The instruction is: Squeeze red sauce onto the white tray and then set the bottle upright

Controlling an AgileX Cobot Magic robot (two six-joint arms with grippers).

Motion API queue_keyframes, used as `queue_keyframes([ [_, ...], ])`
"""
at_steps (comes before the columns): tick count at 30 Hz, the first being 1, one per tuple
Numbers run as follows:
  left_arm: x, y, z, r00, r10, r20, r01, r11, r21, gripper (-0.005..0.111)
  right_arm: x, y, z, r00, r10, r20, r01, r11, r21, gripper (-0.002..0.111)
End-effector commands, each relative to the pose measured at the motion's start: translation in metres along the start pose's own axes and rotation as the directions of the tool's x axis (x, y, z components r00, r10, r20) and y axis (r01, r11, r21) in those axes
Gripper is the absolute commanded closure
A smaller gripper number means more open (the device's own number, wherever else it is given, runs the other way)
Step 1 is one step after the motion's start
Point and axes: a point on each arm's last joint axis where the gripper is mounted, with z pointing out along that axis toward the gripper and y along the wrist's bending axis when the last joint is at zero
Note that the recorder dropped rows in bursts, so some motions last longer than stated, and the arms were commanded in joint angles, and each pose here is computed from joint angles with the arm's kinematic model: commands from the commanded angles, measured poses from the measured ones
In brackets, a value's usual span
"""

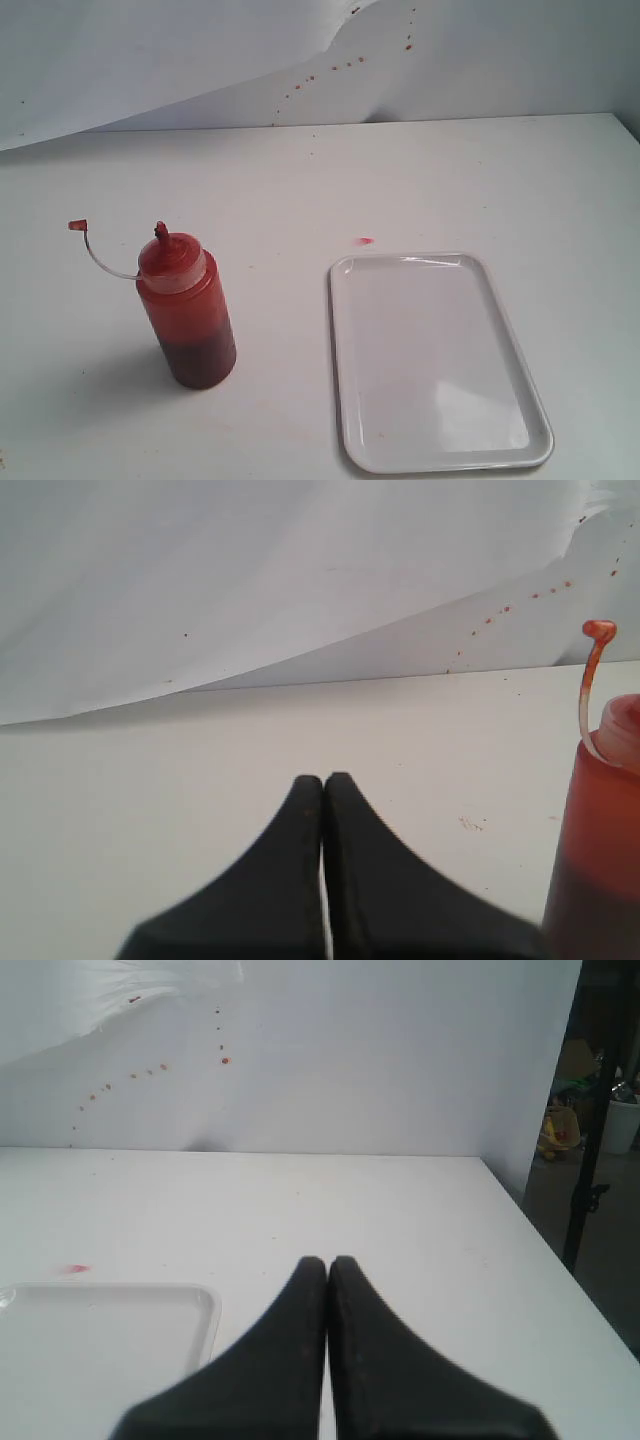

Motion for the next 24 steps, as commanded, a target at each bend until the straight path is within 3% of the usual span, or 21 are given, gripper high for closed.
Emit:
queue_keyframes([
  [1,0.001,0.0,0.0,1.0,-0.008,0.003,0.008,1.0,0.005,0.107,0.001,0.0,0.0,1.0,-0.003,-0.001,0.003,1.0,0.0,0.108],
  [10,0.001,0.0,0.0,1.0,-0.008,0.003,0.008,1.0,0.005,0.107,0.001,0.0,0.0,1.0,-0.003,-0.001,0.003,1.0,0.0,0.108],
  [12,-0.001,0.0,0.0,0.998,0.067,0.017,-0.067,0.998,-0.004,0.107,0.001,0.0,0.0,1.0,-0.003,-0.001,0.003,1.0,0.0,0.108],
  [15,-0.005,0.0,0.0,0.994,0.086,0.067,-0.085,0.996,-0.007,0.107,0.001,0.0,0.0,1.0,-0.003,-0.001,0.003,1.0,0.0,0.108],
  [24,-0.028,-0.001,-0.005,0.948,-0.061,0.314,0.054,0.998,0.029,0.107,0.001,0.0,0.0,1.0,-0.003,-0.001,0.003,1.0,0.0,0.108],
])
